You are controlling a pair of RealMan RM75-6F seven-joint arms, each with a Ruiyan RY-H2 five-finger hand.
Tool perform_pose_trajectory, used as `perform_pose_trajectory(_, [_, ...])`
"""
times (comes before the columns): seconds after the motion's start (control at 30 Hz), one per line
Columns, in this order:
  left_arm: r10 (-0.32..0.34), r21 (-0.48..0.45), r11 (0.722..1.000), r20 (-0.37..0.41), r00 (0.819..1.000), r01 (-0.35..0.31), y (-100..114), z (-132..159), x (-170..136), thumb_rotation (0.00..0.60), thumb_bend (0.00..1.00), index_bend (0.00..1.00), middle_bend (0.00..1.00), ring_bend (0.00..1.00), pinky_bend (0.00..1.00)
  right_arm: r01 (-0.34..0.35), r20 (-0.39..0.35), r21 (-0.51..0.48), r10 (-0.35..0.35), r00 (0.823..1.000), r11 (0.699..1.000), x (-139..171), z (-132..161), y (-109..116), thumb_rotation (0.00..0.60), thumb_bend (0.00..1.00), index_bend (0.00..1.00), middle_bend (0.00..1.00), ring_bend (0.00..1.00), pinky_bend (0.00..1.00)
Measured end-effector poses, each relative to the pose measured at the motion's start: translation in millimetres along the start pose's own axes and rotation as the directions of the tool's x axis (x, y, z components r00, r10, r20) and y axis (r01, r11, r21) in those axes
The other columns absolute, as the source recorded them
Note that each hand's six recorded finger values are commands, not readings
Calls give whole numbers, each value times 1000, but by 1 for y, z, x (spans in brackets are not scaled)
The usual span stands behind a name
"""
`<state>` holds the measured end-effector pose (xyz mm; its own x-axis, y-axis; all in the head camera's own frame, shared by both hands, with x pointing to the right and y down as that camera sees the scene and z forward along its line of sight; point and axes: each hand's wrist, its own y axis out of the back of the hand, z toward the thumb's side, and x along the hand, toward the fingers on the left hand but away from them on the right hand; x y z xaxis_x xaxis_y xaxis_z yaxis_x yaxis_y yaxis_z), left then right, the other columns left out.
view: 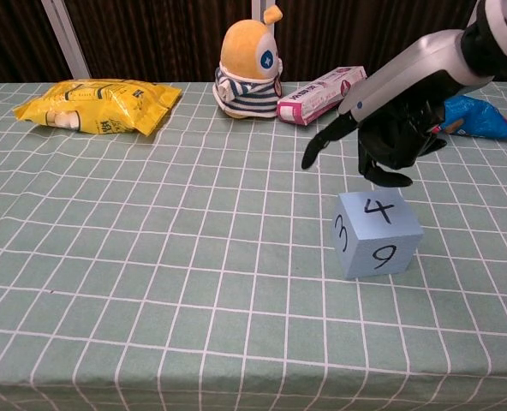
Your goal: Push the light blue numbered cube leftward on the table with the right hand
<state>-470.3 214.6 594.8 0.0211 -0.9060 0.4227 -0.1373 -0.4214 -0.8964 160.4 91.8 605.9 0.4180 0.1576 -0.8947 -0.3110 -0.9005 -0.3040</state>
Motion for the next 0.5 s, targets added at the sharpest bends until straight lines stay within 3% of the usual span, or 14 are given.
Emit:
perform_pose_trajectory(0.13, [3, 1, 1000, 5, 1000, -3, 2, 5, -1, 600, 0, 71, 0, 0, 6, 164, -3, -12, -164, 986, 986, 14, -15, 9, 600, 1000, 74, 996, 865, 795])
perform_pose_trajectory(0.17, [4, 2, 1000, 5, 1000, -4, 2, 5, -1, 600, 0, 71, 0, 0, 6, 213, 2, -5, -213, 977, 977, 19, -21, 11, 600, 1000, 90, 990, 854, 792])
perform_pose_trajectory(0.23, [6, 6, 1000, 5, 1000, -6, 4, 7, -1, 600, 0, 71, 0, 0, 6, 339, 27, 20, -339, 940, 941, 31, -38, 14, 600, 1000, 120, 969, 836, 786])
perform_pose_trajectory(0.27, [6, 8, 1000, 5, 1000, -6, 4, 7, -2, 600, 0, 71, 0, 0, 6, 394, 45, 30, -395, 917, 918, 38, -47, 14, 600, 1000, 131, 963, 831, 783])
perform_pose_trajectory(0.37, [1, 12, 1000, 6, 1000, -1, 4, 9, -2, 600, 0, 72, 0, 0, 6, 560, 150, 45, -559, 815, 828, 68, -86, 0, 600, 1000, 161, 921, 788, 753])
perform_pose_trajectory(0.4, [-1, 13, 1000, 8, 1000, 0, 4, 10, -2, 600, 0, 72, 0, 0, 6, 608, 211, 46, -603, 769, 792, 84, -106, -13, 600, 997, 168, 895, 761, 730])
perform_pose_trajectory(0.47, [-2, 12, 1000, 16, 1000, 2, 3, 13, -2, 600, 0, 72, 0, 0, 6, 658, 311, 48, -637, 705, 752, 107, -134, -41, 600, 923, 170, 824, 681, 661])
perform_pose_trajectory(0.5, [-2, 12, 1000, 20, 1000, 2, 3, 15, -2, 600, 0, 72, 0, 0, 6, 680, 376, 52, -645, 665, 732, 122, -151, -63, 600, 794, 149, 718, 565, 563])
